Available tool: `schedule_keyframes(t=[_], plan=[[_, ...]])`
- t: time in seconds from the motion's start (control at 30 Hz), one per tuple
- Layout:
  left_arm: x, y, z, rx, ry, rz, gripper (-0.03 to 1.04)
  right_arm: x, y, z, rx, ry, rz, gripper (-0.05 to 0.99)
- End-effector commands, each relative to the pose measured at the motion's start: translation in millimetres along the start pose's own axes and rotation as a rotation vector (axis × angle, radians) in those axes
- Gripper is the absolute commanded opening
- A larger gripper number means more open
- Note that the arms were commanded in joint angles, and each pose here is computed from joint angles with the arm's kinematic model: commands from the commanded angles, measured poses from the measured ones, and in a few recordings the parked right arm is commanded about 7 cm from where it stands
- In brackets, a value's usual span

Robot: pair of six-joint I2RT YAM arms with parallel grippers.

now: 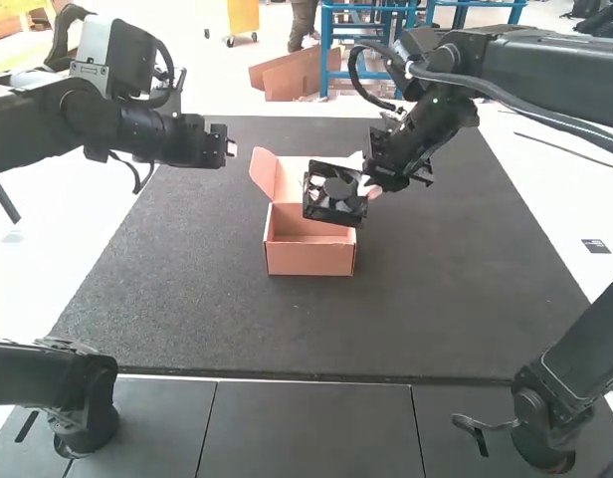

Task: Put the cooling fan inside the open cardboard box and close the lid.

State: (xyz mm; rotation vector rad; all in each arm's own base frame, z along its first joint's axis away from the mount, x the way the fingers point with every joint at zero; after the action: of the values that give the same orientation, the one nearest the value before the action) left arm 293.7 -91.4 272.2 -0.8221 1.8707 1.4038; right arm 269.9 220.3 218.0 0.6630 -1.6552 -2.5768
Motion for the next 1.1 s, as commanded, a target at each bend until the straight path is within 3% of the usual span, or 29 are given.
schedule_keyframes(t=[0.0, 0.43, 1.07], plan=[[-1.0, 1.8, 6.0, -0.031, 0.013, -0.002, 0.97, -2.3, -15.7, -0.1, 0.019, -0.009, 0.021, -0.01], [-0.6, 9.8, 28.5, -0.175, -0.023, 0.001, 0.97, -38.3, -68.0, -6.6, 0.102, 0.069, 0.044, -0.01], [-5.6, 11.0, 33.7, -0.188, -0.011, -0.015, 0.97, -67.8, -122.6, -11.3, 0.152, 0.089, 0.044, -0.01]])
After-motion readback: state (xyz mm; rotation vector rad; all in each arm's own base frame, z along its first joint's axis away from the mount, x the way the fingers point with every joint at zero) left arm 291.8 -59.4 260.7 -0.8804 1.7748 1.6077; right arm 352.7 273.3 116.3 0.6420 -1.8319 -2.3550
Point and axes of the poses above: each hand's point on the last joint's axis, 136 mm out from that joint toward the fingers, its own y axis back along the fingers, its own z axis along the line the jaws close on, x = y × z, the point moved 3 cm from there along y, back along the fingers, and after that the axes turned 8 degrees about y, right-handed, at the moved point
